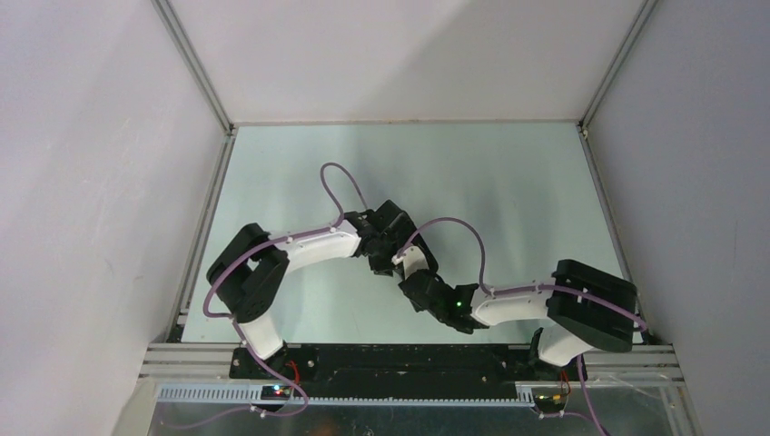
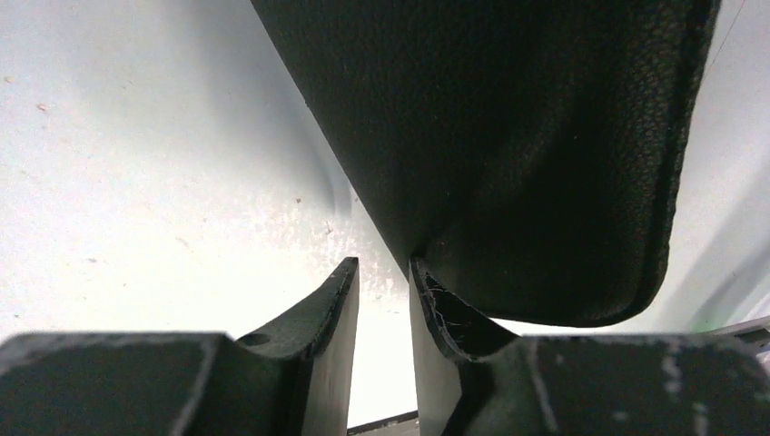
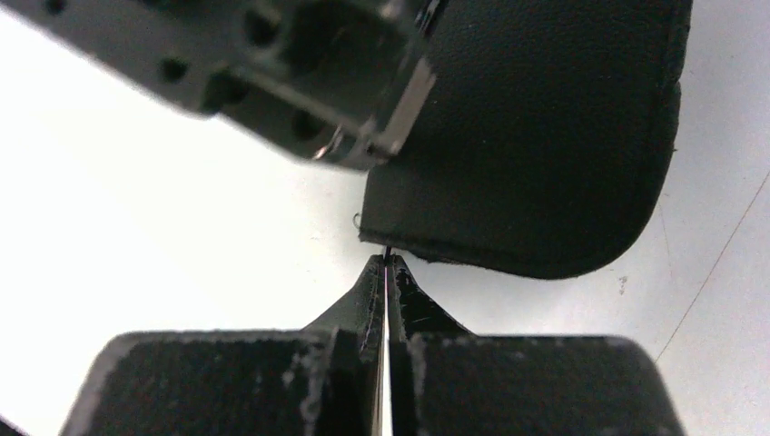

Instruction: Sort the hair-cutting tools

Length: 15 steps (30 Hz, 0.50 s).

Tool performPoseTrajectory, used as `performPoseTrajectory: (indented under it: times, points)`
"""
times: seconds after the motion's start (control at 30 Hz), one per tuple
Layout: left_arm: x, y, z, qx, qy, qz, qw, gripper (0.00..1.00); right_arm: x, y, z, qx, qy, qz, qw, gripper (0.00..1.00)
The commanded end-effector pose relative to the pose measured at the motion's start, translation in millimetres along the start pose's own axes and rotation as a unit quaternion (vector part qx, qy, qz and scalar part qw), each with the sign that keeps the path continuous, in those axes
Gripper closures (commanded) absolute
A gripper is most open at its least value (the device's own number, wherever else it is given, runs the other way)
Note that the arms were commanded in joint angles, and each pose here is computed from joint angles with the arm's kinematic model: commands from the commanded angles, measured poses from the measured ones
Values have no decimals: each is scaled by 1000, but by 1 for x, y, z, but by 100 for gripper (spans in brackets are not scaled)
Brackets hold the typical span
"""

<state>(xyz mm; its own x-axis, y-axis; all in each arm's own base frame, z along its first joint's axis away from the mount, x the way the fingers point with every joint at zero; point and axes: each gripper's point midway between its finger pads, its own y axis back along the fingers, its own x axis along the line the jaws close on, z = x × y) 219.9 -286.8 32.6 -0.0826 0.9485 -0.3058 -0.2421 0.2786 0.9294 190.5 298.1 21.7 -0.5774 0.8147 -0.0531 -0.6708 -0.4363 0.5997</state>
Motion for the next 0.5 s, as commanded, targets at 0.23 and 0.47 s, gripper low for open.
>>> performPoseTrajectory:
  times: [0.23,0.47]
  points:
    - [17,-10,38,-51,-2,45,998,72,18,37,-8,37,-49,75,995,100]
    - [21,-12,47,-61,2,47,997,73,11,53,-28,56,-86,77,992,100]
